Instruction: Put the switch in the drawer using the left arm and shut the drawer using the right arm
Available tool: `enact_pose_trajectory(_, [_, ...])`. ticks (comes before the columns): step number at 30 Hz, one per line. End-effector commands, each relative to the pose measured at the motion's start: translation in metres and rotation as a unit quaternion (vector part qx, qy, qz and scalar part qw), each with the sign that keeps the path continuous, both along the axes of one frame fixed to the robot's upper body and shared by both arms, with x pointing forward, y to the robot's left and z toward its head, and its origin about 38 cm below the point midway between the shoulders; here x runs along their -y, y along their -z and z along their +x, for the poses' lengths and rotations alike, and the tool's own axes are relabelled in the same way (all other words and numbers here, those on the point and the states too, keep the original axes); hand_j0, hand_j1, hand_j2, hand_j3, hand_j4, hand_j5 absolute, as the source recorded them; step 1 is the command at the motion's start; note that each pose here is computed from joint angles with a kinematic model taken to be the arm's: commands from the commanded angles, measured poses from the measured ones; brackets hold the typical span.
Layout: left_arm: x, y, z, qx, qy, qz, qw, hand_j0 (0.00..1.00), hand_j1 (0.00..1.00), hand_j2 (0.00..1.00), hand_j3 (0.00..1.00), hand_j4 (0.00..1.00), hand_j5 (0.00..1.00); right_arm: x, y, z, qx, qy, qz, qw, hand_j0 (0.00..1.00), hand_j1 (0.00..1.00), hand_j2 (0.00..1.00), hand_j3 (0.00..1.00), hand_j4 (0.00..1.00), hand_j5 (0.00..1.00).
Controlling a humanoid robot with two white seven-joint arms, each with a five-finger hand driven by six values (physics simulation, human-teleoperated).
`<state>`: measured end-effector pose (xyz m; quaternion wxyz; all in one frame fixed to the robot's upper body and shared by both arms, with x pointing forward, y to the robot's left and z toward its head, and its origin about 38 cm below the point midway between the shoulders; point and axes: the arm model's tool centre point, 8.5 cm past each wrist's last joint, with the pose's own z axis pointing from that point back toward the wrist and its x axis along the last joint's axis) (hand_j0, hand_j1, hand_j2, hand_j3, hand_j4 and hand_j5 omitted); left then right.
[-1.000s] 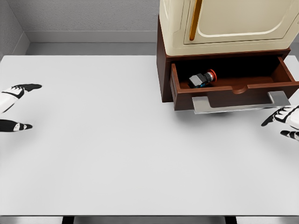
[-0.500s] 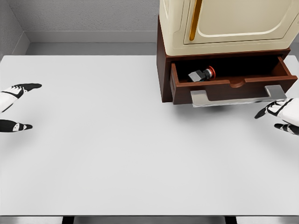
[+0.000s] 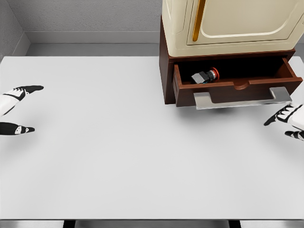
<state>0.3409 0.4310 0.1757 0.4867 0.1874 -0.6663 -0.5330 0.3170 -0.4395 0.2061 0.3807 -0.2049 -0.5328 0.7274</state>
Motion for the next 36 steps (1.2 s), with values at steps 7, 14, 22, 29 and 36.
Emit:
enact_pose_trajectory(7, [0.001,0.001,0.000,0.000,-0.001,-0.006,1.0000,1.00,1.00,1.00,1.00,1.00,1.00,-0.027,-0.013,-0.007,0.006,-0.046,0.002,0.9989,0.73,0.73,0.73,0.73,0.73,0.73])
enact_pose_trajectory(14, [0.001,0.001,0.000,0.001,-0.001,-0.006,1.0000,1.00,1.00,1.00,1.00,1.00,1.00,-0.039,-0.024,-0.007,0.024,-0.062,0.014,0.9977,0.72,0.72,0.72,0.72,0.72,0.72])
enact_pose_trajectory(22, [0.001,0.002,0.000,-0.002,-0.002,-0.007,1.0000,1.00,1.00,1.00,1.00,1.00,1.00,-0.020,-0.027,0.005,0.046,-0.025,0.018,0.9985,0.69,0.69,0.69,0.69,0.69,0.69])
enact_pose_trajectory(29, [0.000,0.001,0.000,0.000,-0.003,-0.007,1.0000,1.00,1.00,1.00,1.00,1.00,1.00,-0.018,-0.028,0.014,0.063,-0.013,0.029,0.9975,0.70,0.70,0.70,0.70,0.70,0.70])
enact_pose_trajectory(36, [0.000,0.002,0.000,-0.001,-0.003,-0.008,1.0000,1.00,1.00,1.00,1.00,1.00,1.00,-0.022,-0.021,0.018,0.058,-0.015,0.031,0.9977,0.71,0.71,0.71,0.71,0.71,0.71])
